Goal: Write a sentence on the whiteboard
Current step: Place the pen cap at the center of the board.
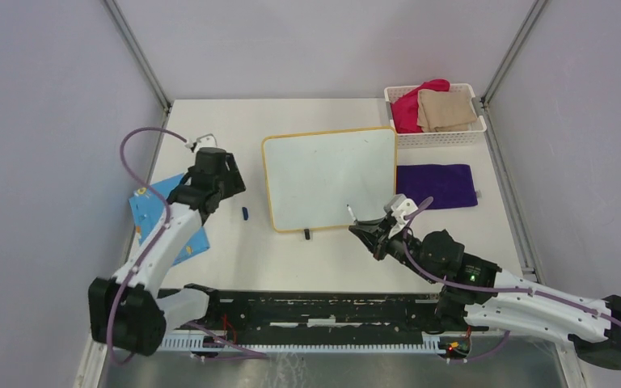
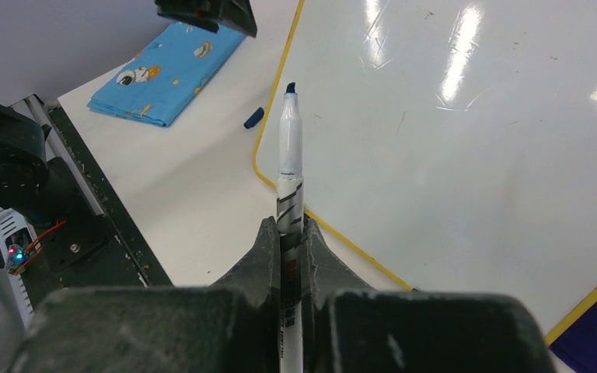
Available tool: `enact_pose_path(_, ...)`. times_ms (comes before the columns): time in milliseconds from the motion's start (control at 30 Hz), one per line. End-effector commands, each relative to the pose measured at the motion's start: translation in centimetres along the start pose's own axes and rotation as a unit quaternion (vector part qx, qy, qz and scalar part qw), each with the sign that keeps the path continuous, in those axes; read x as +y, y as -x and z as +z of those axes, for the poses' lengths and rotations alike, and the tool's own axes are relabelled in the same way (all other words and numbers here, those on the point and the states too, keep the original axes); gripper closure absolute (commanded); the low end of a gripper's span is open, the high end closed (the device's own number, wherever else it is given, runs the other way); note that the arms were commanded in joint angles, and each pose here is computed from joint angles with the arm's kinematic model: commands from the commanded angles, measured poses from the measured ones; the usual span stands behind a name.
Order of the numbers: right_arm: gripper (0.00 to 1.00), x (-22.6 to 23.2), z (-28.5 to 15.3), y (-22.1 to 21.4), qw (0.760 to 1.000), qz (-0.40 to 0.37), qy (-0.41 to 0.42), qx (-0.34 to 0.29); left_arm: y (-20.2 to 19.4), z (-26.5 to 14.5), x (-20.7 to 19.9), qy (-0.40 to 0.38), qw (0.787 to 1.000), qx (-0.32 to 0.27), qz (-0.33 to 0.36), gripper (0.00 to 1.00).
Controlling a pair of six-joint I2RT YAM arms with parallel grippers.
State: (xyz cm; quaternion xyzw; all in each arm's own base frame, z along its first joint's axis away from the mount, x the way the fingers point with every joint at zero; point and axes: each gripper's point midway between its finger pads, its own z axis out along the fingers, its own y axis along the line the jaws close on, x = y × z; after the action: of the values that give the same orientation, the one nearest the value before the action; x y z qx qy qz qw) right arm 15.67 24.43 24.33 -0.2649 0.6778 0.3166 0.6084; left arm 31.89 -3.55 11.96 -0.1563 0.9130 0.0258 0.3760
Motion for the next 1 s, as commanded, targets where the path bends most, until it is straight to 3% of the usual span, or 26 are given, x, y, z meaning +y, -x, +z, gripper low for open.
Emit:
enact_pose_path(0, 1.0, 0.0, 0.0, 3.1, 1.0, -0.007, -0.003, -0.03, 6.5, -7.2, -2.0, -0.108, 0.983, -0.135, -0.062, 0.26)
enact_pose_path(67, 1.0, 0.0, 0.1, 3.0, 1.0, -0.016, -0.002, -0.027, 7.3, -11.3, -5.5, -0.243, 0.955, -0.172, -0.016, 0.24)
enact_pose_path(167, 1.0, 0.6, 0.4, 2.7, 0.999, -0.025, 0.013, -0.024, 7.4, -18.3, -9.4, -0.421, 0.875, -0.237, 0.022, 0.01)
enact_pose_path(333, 1.0, 3.0, 0.9, 2.9, 0.996, -0.018, 0.077, -0.046, 6.2, -24.3, -12.1, -0.572, 0.784, -0.241, 0.009, 0.0)
enact_pose_path(500, 1.0, 6.0, 1.0, 3.9, 0.987, -0.024, 0.154, -0.049, 2.3, -29.0, -14.9, -0.684, 0.694, -0.202, 0.094, 0.0)
enact_pose_path(633, 1.0, 7.8, 1.1, 3.9, 0.979, -0.024, 0.198, -0.041, -1.3, -29.9, -16.3, -0.715, 0.663, -0.16, 0.153, 0.0)
enact_pose_path(767, 1.0, 8.4, 1.7, 3.9, 0.977, -0.019, 0.209, -0.035, -3.9, -29.2, -16.7, -0.727, 0.653, -0.124, 0.174, 0.0)
enact_pose_path(967, 1.0, 9.3, 2.2, 4.0, 0.974, -0.021, 0.226, -0.029, -5.0, -29.7, -16.7, -0.742, 0.633, -0.116, 0.19, 0.03)
